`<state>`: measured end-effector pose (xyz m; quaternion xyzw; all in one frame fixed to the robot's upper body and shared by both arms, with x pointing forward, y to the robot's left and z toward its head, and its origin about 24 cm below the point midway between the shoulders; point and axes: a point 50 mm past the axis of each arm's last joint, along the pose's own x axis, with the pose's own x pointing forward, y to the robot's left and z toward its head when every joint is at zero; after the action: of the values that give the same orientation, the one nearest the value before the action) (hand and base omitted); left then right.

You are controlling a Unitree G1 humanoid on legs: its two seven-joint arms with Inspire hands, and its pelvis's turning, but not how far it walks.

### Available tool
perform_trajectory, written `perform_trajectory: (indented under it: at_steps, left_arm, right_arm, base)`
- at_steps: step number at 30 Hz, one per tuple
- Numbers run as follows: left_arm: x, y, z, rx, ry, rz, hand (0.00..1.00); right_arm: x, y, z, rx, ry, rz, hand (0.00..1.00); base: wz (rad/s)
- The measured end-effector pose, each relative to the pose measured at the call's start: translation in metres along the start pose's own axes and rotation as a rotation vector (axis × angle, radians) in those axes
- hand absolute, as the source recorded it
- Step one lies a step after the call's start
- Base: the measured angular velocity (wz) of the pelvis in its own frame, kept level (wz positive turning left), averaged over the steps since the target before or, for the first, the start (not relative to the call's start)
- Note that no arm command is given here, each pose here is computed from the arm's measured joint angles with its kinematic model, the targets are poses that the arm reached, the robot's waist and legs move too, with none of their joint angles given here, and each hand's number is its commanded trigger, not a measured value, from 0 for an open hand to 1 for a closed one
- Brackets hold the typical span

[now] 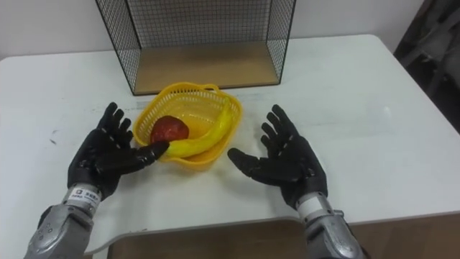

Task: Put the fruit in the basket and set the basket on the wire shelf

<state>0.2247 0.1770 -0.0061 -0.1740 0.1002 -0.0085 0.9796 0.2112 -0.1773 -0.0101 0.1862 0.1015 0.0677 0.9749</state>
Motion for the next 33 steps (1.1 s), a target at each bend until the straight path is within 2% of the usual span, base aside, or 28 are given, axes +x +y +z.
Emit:
perform_trajectory:
  at_steps: [20,33]
  left_arm:
    - [0.008,-0.013,-0.01,-0.017,0.042,-0.045,0.0]
    - [0.014,-0.019,-0.004,-0.014,0.019,-0.074,0.0]
  right_arm:
    - [0.011,0.016,-0.009,0.002,0.04,0.071,0.0]
    - [0.024,0.023,0.005,-0.01,-0.011,0.105,0.0]
  base:
    - [0.0]
    - [0.0]
